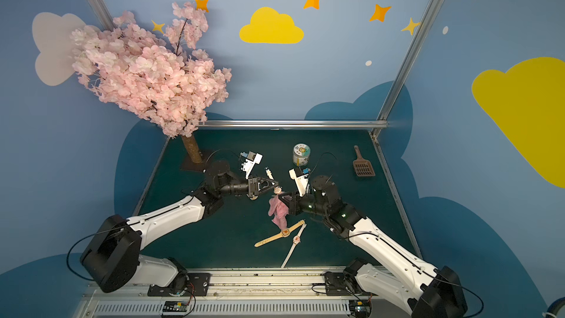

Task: Wipe the watch dial
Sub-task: Wipe the watch.

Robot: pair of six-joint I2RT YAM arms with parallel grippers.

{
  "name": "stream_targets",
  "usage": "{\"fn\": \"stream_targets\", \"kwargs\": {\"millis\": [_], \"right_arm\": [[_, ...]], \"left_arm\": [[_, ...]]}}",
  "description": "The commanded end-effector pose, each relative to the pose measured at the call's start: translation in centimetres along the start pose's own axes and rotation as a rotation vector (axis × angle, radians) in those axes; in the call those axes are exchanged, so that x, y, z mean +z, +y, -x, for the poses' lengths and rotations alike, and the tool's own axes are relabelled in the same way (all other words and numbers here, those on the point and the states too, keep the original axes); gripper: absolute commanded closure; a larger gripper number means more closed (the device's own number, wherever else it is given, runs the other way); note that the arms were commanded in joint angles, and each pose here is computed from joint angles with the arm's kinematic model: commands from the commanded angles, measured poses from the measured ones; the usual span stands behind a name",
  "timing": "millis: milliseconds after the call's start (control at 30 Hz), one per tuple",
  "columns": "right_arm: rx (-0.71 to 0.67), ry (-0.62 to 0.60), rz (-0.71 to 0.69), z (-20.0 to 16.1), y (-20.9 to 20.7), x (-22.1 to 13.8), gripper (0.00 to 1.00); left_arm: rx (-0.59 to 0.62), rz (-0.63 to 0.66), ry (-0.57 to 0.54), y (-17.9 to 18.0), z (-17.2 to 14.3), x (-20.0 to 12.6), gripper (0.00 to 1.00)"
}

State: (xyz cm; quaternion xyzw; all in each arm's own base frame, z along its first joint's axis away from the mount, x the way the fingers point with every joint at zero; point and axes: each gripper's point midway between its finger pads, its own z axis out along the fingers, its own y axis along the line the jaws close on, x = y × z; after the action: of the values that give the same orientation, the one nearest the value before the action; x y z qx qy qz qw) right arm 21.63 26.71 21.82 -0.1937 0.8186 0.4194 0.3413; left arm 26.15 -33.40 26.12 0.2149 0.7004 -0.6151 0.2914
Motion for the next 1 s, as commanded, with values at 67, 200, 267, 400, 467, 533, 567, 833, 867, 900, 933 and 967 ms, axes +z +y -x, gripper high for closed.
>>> {"fn": "stream_targets", "kwargs": {"millis": [67, 200, 267, 400, 467, 533, 567, 833, 867, 900, 933, 967], "right_arm": [[-0.010, -0.038, -0.043, 0.7, -0.4, -0.8, 1.00], [-0.072, -0.076, 0.089, 1.6, 2.6, -2.0, 1.00], [-0.100, -0.098, 0.185, 2.2, 4.6, -2.8, 1.00], [-0.129, -0.119, 0.293, 3.0, 7.0, -3.6, 1.00], [-0.135, -0.140, 0.300, 3.6, 7.3, -3.6, 1.00], [-0.132, -0.149, 0.282, 4.0, 7.0, -3.3, 1.00], [-0.120, -0.145, 0.255, 4.0, 6.5, -2.9, 1.00], [-0.008, -0.019, 0.005, 1.5, 0.9, 0.3, 1.00], [-0.002, -0.025, -0.003, 1.4, 0.6, 0.3, 1.00], [0.003, -0.030, -0.016, 1.3, 0.4, 0.2, 1.00], [0.007, -0.035, -0.029, 1.2, 0.1, 0.1, 1.00], [0.007, -0.040, -0.045, 1.2, -0.2, -0.1, 1.00]], "left_arm": [[0.048, -0.060, 0.003, -2.0, 0.3, -0.1, 0.97], [0.047, -0.055, 0.002, -1.8, 0.2, -0.2, 0.97], [0.043, -0.052, 0.003, -1.6, 0.1, -0.2, 0.97], [0.039, -0.055, 0.003, -1.6, 0.1, -0.1, 0.97], [0.041, -0.057, 0.002, -1.6, 0.2, -0.1, 0.97], [0.040, -0.057, 0.004, -1.5, 0.1, 0.0, 0.97], [0.039, -0.058, 0.005, -1.6, 0.1, 0.0, 0.97], [0.049, -0.052, -0.008, -1.8, 0.2, -0.3, 0.97], [0.048, -0.051, -0.007, -1.8, 0.2, -0.3, 0.97], [0.047, -0.051, -0.007, -1.8, 0.2, -0.3, 0.97], [0.046, -0.051, -0.007, -1.8, 0.2, -0.3, 0.97], [0.046, -0.050, -0.006, -1.7, 0.1, -0.3, 0.97]]}}
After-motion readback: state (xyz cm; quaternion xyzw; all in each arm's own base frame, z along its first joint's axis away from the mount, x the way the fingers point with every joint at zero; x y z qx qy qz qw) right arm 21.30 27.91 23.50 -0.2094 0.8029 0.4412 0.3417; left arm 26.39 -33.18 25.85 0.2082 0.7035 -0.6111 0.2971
